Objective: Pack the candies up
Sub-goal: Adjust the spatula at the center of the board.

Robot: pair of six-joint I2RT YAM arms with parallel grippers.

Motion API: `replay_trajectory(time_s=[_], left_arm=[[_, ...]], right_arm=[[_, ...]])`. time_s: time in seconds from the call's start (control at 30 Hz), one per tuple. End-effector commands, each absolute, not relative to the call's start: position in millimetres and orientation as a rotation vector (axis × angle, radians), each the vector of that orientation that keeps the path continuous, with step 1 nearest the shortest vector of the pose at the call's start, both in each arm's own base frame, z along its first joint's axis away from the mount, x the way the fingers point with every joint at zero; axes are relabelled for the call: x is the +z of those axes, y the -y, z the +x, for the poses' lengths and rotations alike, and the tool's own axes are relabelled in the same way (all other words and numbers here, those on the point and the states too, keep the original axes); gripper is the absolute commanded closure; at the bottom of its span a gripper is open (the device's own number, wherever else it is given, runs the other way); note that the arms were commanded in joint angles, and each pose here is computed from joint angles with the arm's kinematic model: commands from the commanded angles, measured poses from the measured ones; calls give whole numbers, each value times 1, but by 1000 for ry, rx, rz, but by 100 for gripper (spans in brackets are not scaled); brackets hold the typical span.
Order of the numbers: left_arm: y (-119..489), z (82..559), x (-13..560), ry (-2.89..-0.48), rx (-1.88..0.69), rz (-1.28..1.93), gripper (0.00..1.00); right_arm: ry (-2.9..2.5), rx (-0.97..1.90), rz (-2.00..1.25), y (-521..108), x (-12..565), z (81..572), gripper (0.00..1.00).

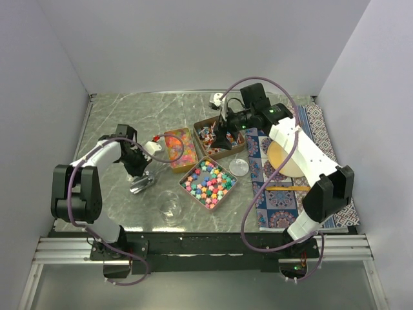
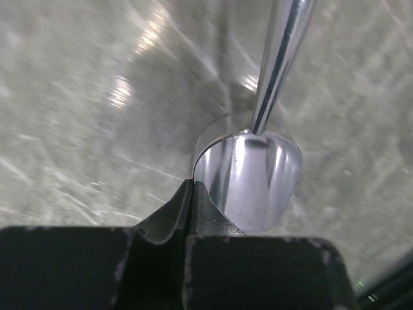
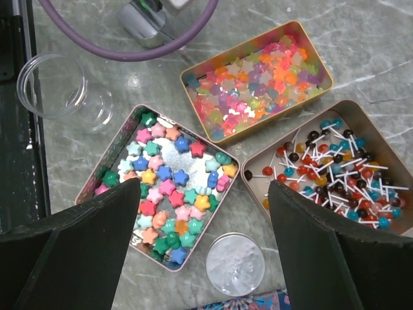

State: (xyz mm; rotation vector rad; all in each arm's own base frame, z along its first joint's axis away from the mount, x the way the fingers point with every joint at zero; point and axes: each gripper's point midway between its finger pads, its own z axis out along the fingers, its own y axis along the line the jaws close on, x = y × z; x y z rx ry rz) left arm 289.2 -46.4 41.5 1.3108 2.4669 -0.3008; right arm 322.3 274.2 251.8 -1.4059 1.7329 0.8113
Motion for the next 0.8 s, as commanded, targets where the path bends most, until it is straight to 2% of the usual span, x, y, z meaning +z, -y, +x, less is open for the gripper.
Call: replay_trajectory(time_s=[0.0, 0.03, 0.17, 0.27, 0.43, 0.67, 0.77], left_arm=[[51, 320, 53, -2351, -212, 1269, 92], [51, 319, 53, -2347, -209, 1260, 89], [44, 310, 47, -2307, -181, 1174, 66], [44, 308, 58, -2192, -177, 1130, 57], [50, 315, 55, -2206, -241, 1039, 54], [38, 325, 35, -2322, -253, 947, 61], [25, 329, 38, -2389, -264, 816, 60]], right_arm=[[-1668, 763, -1379, -272, 276, 320, 13], [-1673, 761, -1377, -272, 275, 320, 13], [-1686, 754, -1361, -273, 275, 324, 12], [-1693, 744, -1353, -272, 276, 327, 12], [-1717, 748, -1339, -273, 274, 329, 11], [-1734, 727, -1341, -271, 269, 330, 9], [-1735, 707, -1333, -269, 269, 334, 9]])
